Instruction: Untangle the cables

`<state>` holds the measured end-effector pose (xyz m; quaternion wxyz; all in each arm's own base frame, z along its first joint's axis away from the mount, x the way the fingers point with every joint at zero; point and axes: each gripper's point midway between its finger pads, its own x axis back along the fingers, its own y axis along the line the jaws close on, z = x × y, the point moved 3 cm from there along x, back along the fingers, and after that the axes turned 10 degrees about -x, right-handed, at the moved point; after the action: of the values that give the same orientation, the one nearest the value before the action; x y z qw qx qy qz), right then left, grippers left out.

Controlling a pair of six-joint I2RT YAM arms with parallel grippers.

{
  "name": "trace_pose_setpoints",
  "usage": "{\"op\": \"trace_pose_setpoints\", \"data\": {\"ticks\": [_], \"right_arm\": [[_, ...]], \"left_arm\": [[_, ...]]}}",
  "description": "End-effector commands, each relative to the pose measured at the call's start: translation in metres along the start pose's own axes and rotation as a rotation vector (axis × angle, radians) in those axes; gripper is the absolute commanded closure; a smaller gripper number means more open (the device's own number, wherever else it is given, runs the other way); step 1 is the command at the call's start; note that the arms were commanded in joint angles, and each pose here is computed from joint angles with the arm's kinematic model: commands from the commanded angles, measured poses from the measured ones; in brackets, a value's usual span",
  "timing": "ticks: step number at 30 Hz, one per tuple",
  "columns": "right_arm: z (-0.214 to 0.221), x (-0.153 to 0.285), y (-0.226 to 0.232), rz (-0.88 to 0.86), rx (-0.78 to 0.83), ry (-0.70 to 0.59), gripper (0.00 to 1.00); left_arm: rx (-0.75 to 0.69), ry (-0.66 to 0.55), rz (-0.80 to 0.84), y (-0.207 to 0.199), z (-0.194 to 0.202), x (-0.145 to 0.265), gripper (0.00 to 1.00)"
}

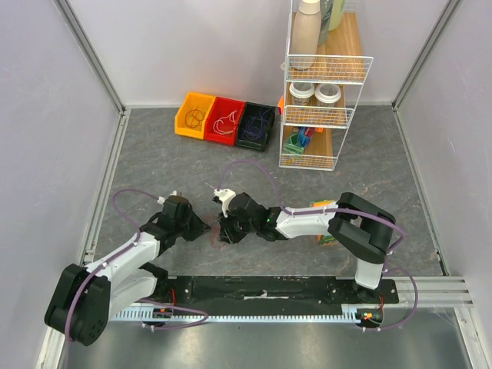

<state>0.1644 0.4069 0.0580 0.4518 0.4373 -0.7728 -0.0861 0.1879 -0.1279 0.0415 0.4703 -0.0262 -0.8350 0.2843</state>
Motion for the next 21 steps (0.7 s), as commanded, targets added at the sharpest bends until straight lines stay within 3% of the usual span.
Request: {"op": "trace_pose_setpoints", "data": {"ticks": [1,4,13,21], "right_arm": [[-0.005,0.002,0.006,-0.024,0.004,-0.03,0.83],[-0.014,0.014,-0.001,0.051,0.024,-0.067,1.0],[-0.034,0.118,-0.069,0.565,0.136,-0.17,1.0],[-0.034,0.198,-0.105,0.811,0.081,-0.28,1.0]], "left_arm": [[-0.035,-0.051,-0.006,0.0,-0.011,-0.001,0.96],[-0.052,-0.098,-0.044,0.004,-0.019,0.008,0.98],[-0.104,-0.304,-0.087,0.002,-0.053,0.062,0.98],[-0.099,-0.38,-0.155,0.007,-0.068,0.085,0.98]]}}
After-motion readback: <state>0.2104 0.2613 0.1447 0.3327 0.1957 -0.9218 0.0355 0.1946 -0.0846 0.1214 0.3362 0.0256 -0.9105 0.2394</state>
